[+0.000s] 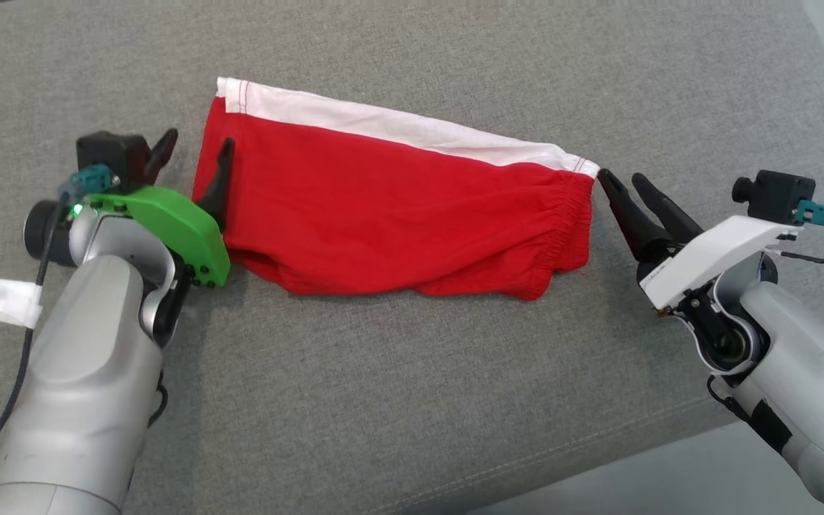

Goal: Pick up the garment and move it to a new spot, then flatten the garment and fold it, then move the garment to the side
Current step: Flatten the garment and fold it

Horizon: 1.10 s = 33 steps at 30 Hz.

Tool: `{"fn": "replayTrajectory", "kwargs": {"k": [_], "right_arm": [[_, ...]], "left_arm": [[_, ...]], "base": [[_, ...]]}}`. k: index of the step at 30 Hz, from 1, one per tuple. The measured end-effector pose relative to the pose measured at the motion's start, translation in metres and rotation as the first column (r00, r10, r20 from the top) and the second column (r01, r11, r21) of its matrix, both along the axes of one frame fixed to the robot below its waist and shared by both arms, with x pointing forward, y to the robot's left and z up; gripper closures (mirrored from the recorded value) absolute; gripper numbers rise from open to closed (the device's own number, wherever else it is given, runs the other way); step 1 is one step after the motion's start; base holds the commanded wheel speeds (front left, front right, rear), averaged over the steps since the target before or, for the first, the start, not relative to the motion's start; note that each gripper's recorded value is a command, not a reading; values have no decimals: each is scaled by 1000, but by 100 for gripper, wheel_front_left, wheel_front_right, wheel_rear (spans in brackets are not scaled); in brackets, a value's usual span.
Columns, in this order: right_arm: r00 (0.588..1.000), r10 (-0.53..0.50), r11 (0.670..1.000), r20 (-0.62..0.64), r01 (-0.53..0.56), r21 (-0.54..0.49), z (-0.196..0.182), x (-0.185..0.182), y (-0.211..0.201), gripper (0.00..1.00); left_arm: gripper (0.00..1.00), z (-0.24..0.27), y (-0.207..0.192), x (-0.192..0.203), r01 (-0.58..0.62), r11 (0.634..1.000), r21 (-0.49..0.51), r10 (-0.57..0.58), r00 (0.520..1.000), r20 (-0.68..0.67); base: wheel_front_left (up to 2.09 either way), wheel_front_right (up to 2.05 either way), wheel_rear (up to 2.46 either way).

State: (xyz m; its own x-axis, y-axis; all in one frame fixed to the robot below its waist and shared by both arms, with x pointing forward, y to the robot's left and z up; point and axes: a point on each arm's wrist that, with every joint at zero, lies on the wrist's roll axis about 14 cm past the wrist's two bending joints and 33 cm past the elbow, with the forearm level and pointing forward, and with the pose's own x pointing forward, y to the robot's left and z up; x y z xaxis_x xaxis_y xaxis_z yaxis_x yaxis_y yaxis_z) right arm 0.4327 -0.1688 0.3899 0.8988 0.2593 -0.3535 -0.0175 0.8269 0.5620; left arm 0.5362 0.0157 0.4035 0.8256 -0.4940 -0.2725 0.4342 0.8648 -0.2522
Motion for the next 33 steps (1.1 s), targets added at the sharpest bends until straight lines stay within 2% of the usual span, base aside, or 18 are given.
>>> {"fn": "replayTrajectory", "kwargs": {"k": [4,9,14,17,22,23,25,26,27,28,33], "right_arm": [[999,-3,1000,50,3,-3,16,2,-3,0],[993,-22,1000,112,22,-5,38,3,-14,0],[986,-57,998,156,58,0,53,0,-27,0],[985,-85,996,150,88,-12,52,-9,-40,0],[983,-90,996,162,92,-3,56,-11,-40,0],[981,-93,996,168,94,1,57,-11,-40,0],[981,-93,996,172,94,5,59,-11,-40,0],[980,-95,995,175,96,6,60,-11,-40,0],[979,-96,995,177,96,6,61,-10,-41,0],[979,-94,995,181,95,6,62,-10,-41,0],[976,-78,997,203,77,9,69,-9,-35,0]], "left_arm": [[0,-23,11,-21,8,998,64,-1,995,-98],[0,-32,18,-25,15,994,105,0,990,-144],[0,-33,7,-26,14,998,67,-2,985,-175],[0,-30,-13,-30,38,999,30,-31,980,-198],[0,-32,-16,-32,56,997,45,-45,977,-211],[16,-33,-15,-32,55,997,48,-44,976,-212],[56,-33,-14,-33,54,997,51,-41,976,-214],[64,-33,-13,-33,53,997,52,-40,976,-215],[78,-33,-12,-33,51,997,54,-38,976,-216],[98,-33,-11,-33,49,997,56,-36,976,-216],[100,-30,-11,-38,48,997,56,-34,975,-221]], "base": [[0,0,0],[0,0,0],[0,0,0],[0,0,0],[0,0,0],[0,0,0],[0,0,0],[0,0,0],[0,0,0],[0,0,0],[0,0,0]]}}
